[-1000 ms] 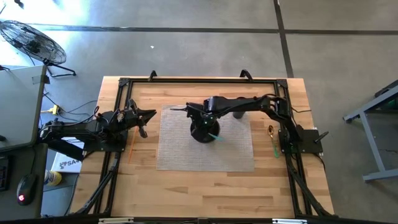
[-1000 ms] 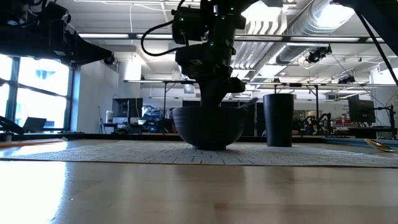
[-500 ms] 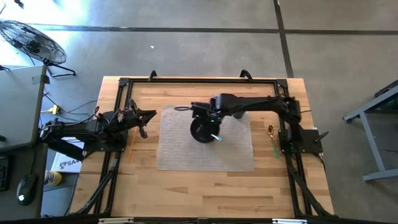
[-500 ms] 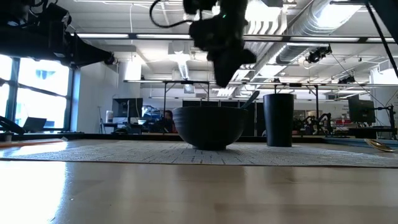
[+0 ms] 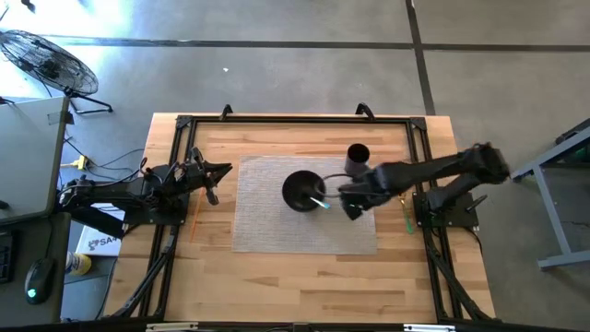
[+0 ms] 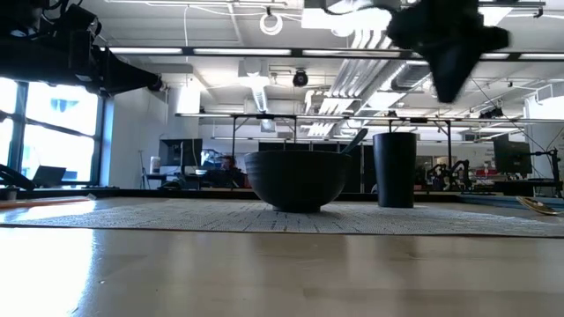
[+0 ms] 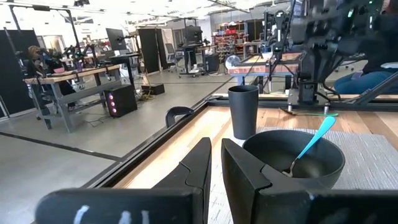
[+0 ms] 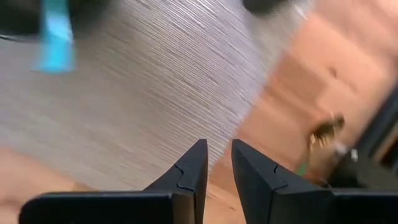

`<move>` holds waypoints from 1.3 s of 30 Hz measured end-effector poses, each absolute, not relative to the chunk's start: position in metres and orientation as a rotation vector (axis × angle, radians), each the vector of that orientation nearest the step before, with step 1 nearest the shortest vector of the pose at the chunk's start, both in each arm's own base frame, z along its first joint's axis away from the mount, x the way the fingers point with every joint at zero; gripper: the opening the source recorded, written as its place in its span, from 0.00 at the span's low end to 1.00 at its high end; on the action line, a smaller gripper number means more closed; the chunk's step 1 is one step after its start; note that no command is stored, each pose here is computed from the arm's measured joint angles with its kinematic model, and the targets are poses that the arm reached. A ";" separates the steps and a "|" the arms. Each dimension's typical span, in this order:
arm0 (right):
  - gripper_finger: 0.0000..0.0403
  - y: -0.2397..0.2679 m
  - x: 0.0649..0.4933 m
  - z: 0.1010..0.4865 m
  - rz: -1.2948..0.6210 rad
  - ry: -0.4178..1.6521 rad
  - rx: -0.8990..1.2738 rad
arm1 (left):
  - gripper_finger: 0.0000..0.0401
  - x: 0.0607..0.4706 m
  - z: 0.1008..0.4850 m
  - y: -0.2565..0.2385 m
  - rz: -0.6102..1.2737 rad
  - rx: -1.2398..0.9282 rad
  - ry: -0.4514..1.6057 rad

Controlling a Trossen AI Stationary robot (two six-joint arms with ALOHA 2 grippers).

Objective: Pick & Place Utensil
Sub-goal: Put the green spoon into the black bowl on the gray mat

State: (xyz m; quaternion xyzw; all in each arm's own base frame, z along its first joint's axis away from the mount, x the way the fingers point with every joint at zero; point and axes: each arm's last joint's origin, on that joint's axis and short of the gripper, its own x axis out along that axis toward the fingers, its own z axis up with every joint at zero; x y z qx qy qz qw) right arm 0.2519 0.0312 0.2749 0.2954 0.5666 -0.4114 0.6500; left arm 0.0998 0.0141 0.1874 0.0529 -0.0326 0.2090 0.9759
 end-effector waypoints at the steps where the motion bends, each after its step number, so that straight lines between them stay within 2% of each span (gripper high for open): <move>1: 0.17 0.031 0.242 0.268 -0.962 1.291 0.699 | 0.09 0.100 0.187 0.014 0.422 0.106 -0.066; 7: 0.17 0.024 0.202 0.225 -1.033 1.482 0.790 | 0.09 0.100 0.188 0.014 0.422 0.103 -0.076; 16: 0.17 -0.004 0.185 0.180 -0.948 1.769 0.736 | 0.09 0.100 0.189 0.014 0.421 0.101 -0.081; 20: 0.18 -0.016 0.185 0.170 -0.880 1.824 0.747 | 0.09 0.100 0.189 0.014 0.421 0.102 -0.081; 27: 0.29 -0.028 0.183 0.149 -0.701 1.927 0.641 | 0.09 0.100 0.188 0.014 0.419 0.103 -0.073; 32: 0.33 -0.029 0.182 0.138 -0.650 1.995 0.587 | 0.09 0.100 0.188 0.014 0.419 0.103 -0.071; 39: 0.34 -0.034 0.174 0.126 -0.651 2.043 0.572 | 0.09 0.100 0.188 0.014 0.419 0.103 -0.070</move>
